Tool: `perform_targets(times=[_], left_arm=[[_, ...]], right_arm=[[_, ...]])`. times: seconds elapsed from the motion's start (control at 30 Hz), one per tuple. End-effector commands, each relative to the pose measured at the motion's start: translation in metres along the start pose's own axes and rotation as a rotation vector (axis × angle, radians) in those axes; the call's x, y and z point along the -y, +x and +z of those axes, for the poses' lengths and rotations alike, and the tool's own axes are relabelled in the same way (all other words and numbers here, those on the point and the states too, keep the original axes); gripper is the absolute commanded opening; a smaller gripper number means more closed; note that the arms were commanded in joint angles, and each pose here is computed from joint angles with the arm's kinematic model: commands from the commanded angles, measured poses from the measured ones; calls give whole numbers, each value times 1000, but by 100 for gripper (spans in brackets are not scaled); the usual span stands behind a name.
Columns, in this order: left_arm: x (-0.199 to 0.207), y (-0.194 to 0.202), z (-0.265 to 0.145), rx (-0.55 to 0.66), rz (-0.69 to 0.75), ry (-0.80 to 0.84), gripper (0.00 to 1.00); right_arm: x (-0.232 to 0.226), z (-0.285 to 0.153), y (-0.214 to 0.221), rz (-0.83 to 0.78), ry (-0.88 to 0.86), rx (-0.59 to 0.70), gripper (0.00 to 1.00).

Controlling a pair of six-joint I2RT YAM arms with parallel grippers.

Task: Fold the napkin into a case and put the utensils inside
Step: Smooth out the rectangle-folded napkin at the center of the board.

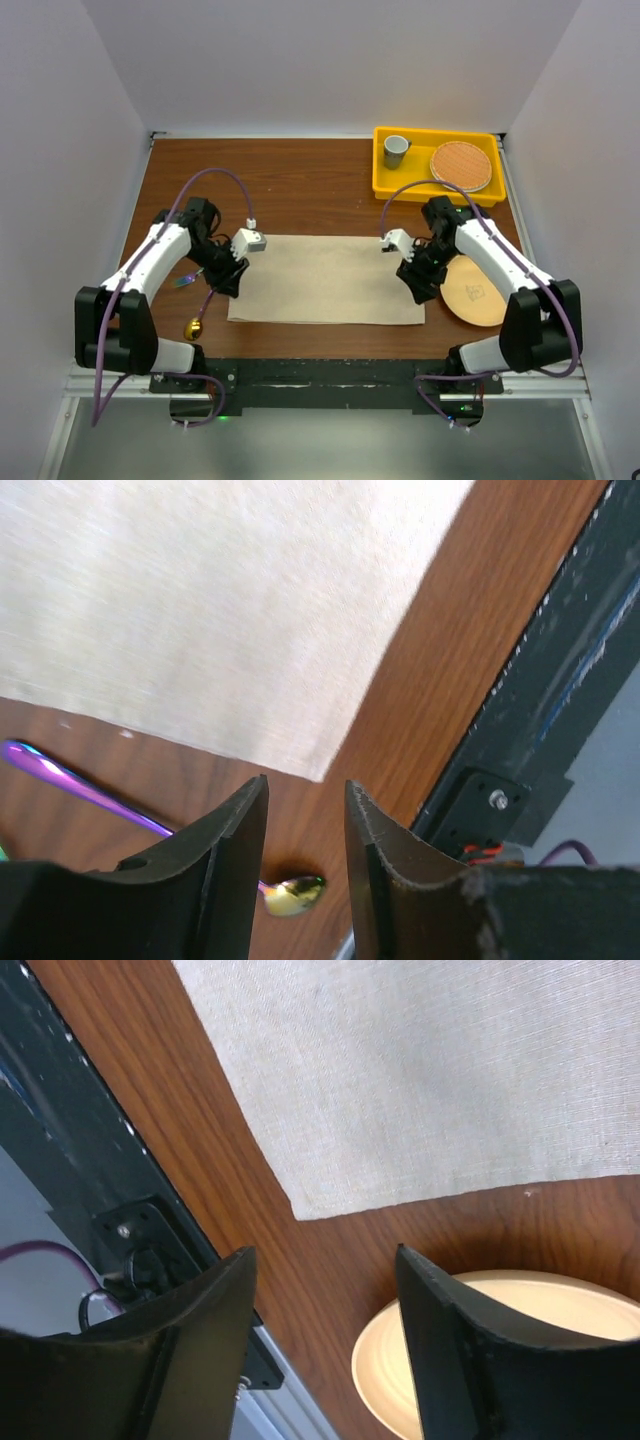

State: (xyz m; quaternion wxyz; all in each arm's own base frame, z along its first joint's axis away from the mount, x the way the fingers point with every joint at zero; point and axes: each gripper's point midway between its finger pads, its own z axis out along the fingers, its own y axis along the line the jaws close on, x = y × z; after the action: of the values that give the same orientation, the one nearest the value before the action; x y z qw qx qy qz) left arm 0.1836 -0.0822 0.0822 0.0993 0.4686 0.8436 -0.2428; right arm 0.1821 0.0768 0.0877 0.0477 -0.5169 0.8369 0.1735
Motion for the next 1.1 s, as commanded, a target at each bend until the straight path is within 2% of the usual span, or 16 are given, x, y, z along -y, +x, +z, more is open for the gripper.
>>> perform_targets(times=[0.0,0.03,0.27,0.53,0.6,0.67,0.77,0.8,0.87,0.9,0.93,1.0,1.07], left_arm=[[-14,-38,-4,129,12,-57,38],[-14,-35,2,117,3,-58,36],[-25,-25,40,48,-27,-126,22],[-46,-3,56,-68,-53,-186,15],[-48,-10,54,-54,-47,-179,16],[-45,-41,41,44,-34,-141,19],[-42,-100,10,238,-25,-118,34],[-42,-125,-11,320,2,-146,41],[-41,-163,-41,474,8,-187,50],[-37,-182,-68,561,40,-241,78],[-39,-203,-89,661,38,-290,98],[-40,-223,-127,783,29,-395,100],[-39,-242,-157,892,5,-445,100]], right_arm=[[7,8,-20,67,-26,50,53],[11,11,-21,79,-18,49,50],[51,44,-24,138,73,13,45],[46,62,3,134,60,-79,44],[35,62,6,125,21,-80,45],[29,49,-9,130,4,-25,47],[37,13,-58,156,37,152,56],[39,1,-74,164,41,216,59],[44,-45,-121,165,74,417,67],[47,-62,-137,158,104,481,71],[54,-93,-163,156,161,599,84],[54,-141,-193,130,228,744,98],[58,-169,-212,158,265,844,98]])
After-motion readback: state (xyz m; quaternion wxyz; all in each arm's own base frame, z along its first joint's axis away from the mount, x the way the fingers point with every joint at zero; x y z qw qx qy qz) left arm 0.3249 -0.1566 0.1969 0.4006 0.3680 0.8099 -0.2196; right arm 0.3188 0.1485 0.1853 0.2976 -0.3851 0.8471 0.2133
